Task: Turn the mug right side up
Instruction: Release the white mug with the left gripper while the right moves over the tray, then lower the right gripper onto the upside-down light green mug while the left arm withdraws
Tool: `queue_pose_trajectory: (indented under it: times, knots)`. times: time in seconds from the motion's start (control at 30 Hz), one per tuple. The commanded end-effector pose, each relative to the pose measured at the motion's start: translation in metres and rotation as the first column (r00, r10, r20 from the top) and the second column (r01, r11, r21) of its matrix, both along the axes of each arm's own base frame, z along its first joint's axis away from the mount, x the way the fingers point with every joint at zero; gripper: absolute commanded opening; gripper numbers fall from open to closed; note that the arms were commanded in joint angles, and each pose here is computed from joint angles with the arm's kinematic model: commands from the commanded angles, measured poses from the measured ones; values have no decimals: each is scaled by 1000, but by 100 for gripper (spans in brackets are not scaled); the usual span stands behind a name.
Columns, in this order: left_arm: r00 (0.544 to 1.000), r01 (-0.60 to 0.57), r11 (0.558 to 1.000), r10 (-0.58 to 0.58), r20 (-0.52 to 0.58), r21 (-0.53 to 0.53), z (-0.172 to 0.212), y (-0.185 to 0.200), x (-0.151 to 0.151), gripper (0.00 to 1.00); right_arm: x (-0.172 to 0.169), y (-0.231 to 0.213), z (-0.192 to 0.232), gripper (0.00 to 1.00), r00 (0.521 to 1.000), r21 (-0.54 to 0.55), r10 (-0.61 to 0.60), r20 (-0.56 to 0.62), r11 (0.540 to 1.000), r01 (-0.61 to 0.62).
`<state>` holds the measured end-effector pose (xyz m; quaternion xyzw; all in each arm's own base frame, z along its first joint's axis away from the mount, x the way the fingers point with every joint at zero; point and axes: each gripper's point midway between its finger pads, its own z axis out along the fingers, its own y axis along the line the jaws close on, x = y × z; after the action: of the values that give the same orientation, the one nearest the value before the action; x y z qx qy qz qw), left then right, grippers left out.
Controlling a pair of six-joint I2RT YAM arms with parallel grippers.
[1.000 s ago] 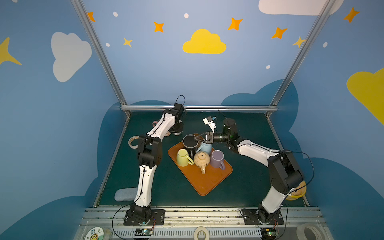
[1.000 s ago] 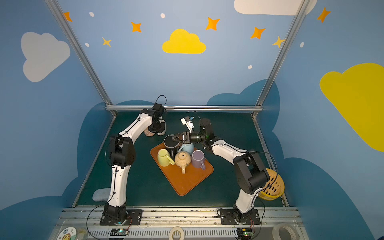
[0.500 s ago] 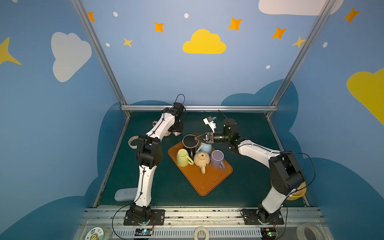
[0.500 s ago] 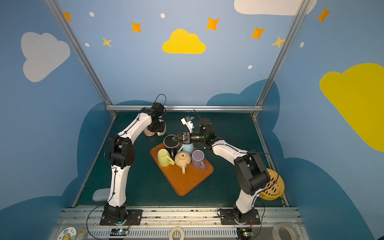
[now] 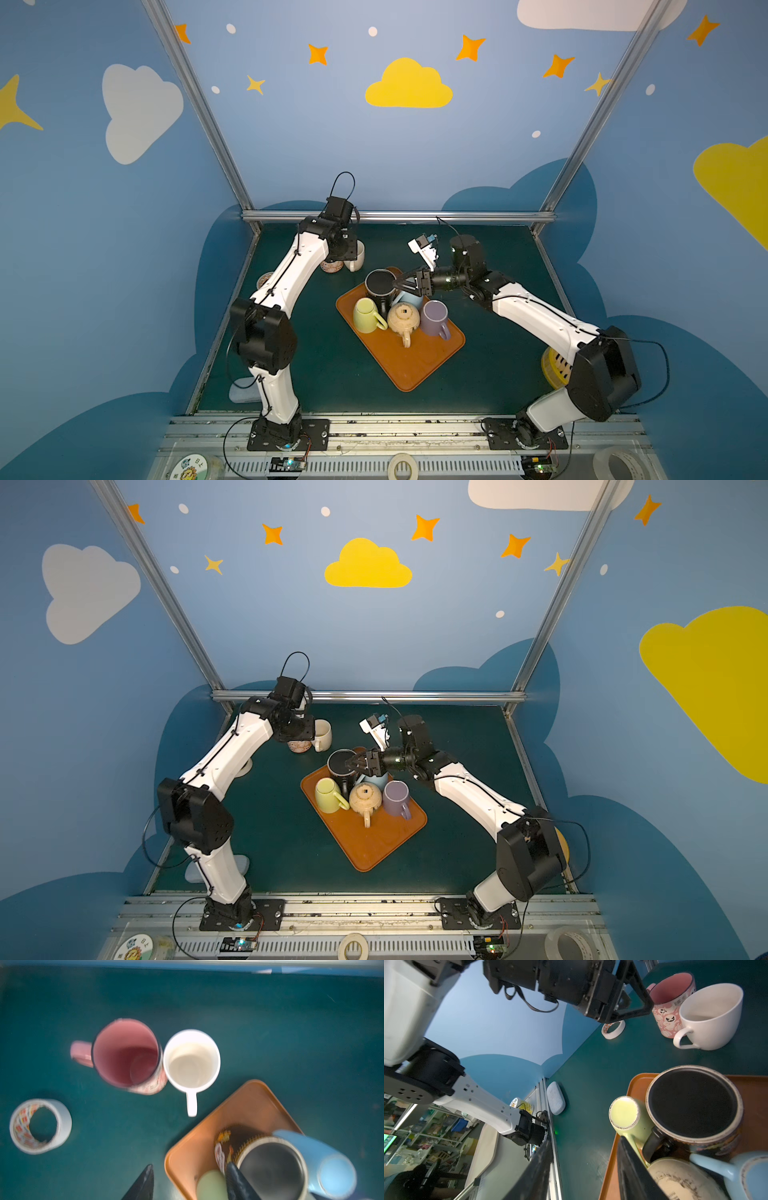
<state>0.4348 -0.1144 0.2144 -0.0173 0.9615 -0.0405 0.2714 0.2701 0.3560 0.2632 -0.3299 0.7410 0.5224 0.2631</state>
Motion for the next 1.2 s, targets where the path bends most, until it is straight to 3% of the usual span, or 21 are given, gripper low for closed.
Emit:
queue_pose_trajectory:
  times: [0.0, 0.17, 0.37, 0.5, 0.6, 0.8, 0.9, 1.03, 1.17]
  knots:
    - [999, 10, 996, -6, 38, -92, 8, -6, -26, 57, -16, -3, -22, 50, 1000, -133, 21, 20, 991, -18]
    - [993, 32, 981, -10, 116, -189, 13, -4, -74, 59, -30, 3, -52, 54, 998, -243, 46, 48, 969, -33]
    - [984, 8, 967, 37, 174, -254, 11, 10, -123, 60, -34, 12, -92, 53, 988, -425, 106, 111, 904, -49]
    - [970, -1, 955, 72, 230, -297, 14, 18, -147, 61, -26, 15, -109, 43, 985, -504, 126, 118, 862, -50]
    - [961, 1, 950, 85, 264, -312, 17, 23, -162, 63, -23, 19, -120, 36, 980, -562, 156, 121, 825, -62]
    - [940, 10, 939, 109, 324, -345, 21, 32, -183, 69, -22, 31, -137, 37, 969, -648, 210, 129, 758, -78]
    - [927, 32, 923, 116, 356, -383, 24, 30, -190, 75, -24, 36, -143, 38, 962, -679, 239, 130, 729, -89]
    - [921, 37, 921, 119, 371, -388, 21, 33, -200, 91, -24, 42, -151, 38, 955, -712, 267, 129, 695, -98]
    - [912, 44, 922, 120, 393, -384, 20, 37, -209, 93, -21, 47, -156, 37, 949, -740, 286, 131, 665, -98]
